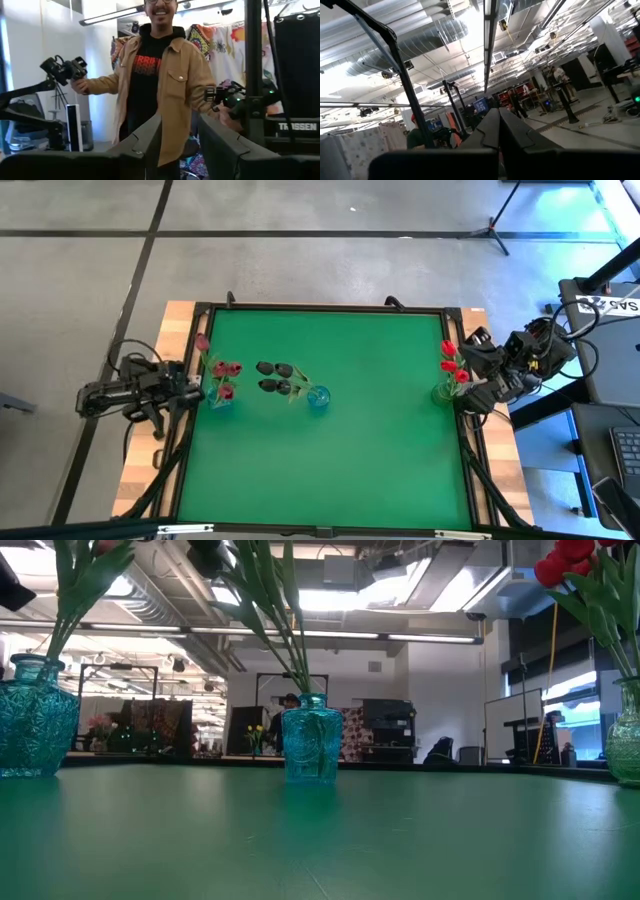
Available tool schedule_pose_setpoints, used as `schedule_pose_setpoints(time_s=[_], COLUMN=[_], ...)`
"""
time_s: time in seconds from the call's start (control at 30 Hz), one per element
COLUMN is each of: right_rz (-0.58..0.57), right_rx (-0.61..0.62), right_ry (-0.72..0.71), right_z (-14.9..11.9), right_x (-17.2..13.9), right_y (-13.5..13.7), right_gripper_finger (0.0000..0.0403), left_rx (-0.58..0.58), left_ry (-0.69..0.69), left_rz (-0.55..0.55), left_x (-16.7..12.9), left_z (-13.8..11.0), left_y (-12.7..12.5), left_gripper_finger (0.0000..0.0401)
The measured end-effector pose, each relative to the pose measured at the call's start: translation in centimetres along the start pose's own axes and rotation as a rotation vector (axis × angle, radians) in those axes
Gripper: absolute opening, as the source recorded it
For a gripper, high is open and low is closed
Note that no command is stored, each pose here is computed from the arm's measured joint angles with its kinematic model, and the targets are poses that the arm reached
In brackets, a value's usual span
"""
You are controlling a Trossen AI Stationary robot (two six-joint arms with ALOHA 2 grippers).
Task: Sort flowers into vase by color
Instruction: Return to Home Position
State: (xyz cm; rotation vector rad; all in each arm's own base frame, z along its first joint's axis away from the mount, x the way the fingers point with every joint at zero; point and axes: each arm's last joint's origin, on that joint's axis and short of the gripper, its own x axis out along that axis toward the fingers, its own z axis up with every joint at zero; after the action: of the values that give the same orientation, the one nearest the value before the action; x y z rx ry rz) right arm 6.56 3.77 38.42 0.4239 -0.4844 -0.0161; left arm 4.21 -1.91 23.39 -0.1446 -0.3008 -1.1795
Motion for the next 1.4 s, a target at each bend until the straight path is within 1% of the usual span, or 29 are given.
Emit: schedule_pose_setpoints(time_s=[0.1, 0.2, 0.27, 0.33, 0.47, 0.57, 0.67, 0.73, 0.77, 0.9, 1.0, 1.03, 1.07, 1.17, 1.23, 1.4], right_rz=[0.012, 0.019, 0.031, 0.047, 0.116, 0.21, 0.347, 0.466, 0.533, 0.816, 0.988, 1.022, 1.032, 0.995, 0.999, 1.086], right_rx=[0.021, 0.062, 0.108, 0.165, 0.199, 0.223, 0.242, 0.34, 0.364, 0.402, 0.398, 0.394, 0.39, 0.391, 0.383, 0.38], right_ry=[0.015, 0.014, -0.005, -0.016, 0.008, 0.014, 0.028, 0.065, 0.088, 0.155, 0.187, 0.2, 0.211, 0.199, 0.166, 0.102], right_z=[-0.2, -0.2, 0.1, 0.3, 0.2, 0.3, 0.2, 0.2, 0.2, 0.8, 0.7, 0.4, 0.0, -1.0, -1.8, -4.7], right_x=[0.0, 0.0, 0.0, -0.1, -0.3, -0.4, -0.5, -0.6, -0.8, -2.0, -2.6, -2.8, -3.0, -3.7, -4.3, -6.0], right_y=[0.0, 0.1, 0.1, 0.1, 0.0, 0.3, 0.7, 1.0, 1.1, 1.0, 1.1, 1.0, 0.9, 0.2, -0.4, -1.6], right_gripper_finger=[0.0005, 0.0005, 0.0005, 0.0005, 0.0005, 0.0005, 0.0005, 0.0005, 0.0005, 0.0005, 0.0005, 0.0005, 0.0005, 0.0005, 0.0005, 0.0005], left_rx=[0.005, 0.072, 0.08, 0.049, -0.018, -0.032, -0.043, -0.056, -0.061, -0.072, -0.098, -0.098, -0.097, -0.097, -0.098, -0.097], left_ry=[0.011, 0.053, 0.062, 0.071, 0.079, 0.084, 0.073, 0.068, 0.067, 0.069, 0.075, 0.075, 0.074, 0.074, 0.074, 0.074], left_rz=[-0.019, -0.08, -0.107, -0.129, -0.163, -0.2, -0.224, -0.23, -0.233, -0.238, -0.239, -0.239, -0.24, -0.239, -0.239, -0.239], left_x=[0.1, 0.2, 0.3, 0.4, 0.7, 0.9, 1.1, 1.1, 1.1, 1.1, 1.1, 1.1, 1.1, 1.1, 1.1, 1.1], left_z=[-0.1, -0.4, -0.5, -0.8, -1.5, -1.8, -1.8, -1.8, -1.8, -1.8, -1.8, -1.8, -1.8, -1.8, -1.8, -1.8], left_y=[0.1, -0.1, 0.0, 0.2, 0.6, 0.6, 0.4, 0.3, 0.3, 0.3, 0.3, 0.3, 0.3, 0.3, 0.3, 0.3], left_gripper_finger=[0.0124, 0.0124, 0.0124, 0.0124, 0.0124, 0.0124, 0.0124, 0.0124, 0.0124, 0.0124, 0.0124, 0.0124, 0.0124, 0.0124, 0.0124, 0.0124])
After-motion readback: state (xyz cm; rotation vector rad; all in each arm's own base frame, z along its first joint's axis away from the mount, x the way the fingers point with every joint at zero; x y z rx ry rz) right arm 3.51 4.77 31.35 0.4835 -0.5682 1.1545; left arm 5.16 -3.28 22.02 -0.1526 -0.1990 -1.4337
